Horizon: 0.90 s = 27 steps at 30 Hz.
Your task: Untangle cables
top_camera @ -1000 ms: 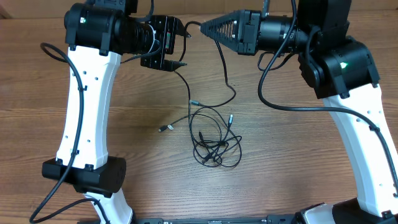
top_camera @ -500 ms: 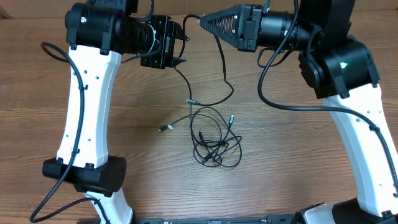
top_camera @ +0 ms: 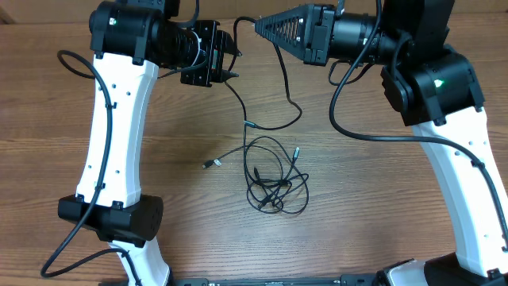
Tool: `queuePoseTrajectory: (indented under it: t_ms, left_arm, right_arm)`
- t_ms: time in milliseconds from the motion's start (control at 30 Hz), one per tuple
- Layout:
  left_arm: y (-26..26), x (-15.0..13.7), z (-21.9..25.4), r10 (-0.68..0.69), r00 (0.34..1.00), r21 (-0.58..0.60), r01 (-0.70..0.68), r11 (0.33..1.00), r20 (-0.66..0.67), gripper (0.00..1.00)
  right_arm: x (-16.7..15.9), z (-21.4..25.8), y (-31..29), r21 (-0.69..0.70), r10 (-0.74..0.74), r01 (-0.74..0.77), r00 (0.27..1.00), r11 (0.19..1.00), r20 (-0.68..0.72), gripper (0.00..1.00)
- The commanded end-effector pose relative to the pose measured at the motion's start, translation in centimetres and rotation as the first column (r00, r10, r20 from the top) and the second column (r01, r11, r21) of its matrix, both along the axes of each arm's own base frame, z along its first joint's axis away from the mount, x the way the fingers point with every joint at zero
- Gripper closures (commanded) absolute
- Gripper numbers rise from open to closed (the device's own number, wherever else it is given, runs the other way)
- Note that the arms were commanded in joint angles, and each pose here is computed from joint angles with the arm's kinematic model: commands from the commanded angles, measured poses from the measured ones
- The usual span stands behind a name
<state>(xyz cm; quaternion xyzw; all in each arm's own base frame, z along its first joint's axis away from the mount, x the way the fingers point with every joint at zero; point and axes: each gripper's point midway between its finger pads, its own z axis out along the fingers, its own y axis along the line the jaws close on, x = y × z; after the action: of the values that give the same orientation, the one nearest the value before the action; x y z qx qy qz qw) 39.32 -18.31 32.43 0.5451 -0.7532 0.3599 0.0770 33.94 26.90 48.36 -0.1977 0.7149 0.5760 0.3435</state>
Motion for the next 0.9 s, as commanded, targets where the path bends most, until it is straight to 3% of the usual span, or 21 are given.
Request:
queuePoseTrajectory:
  t_ms: [0, 867]
  left_arm:
    - [0.05, 0.3, -0.52, 0.0, 1.0, 0.021, 0.0, 1.0, 0.001, 0.67]
    - [0.74, 0.63, -0.94, 0.023, 1.0, 0.065, -0.024, 0.998, 0.009, 0.74]
  right_arm:
    - [-0.31, 0.76, -0.14, 0.009, -0.001, 0.001, 1.0, 1.0, 0.021, 0.96]
    - [-0.32, 0.69, -0.15, 0.008, -0.001, 0.001, 1.0, 1.0, 0.018, 0.96]
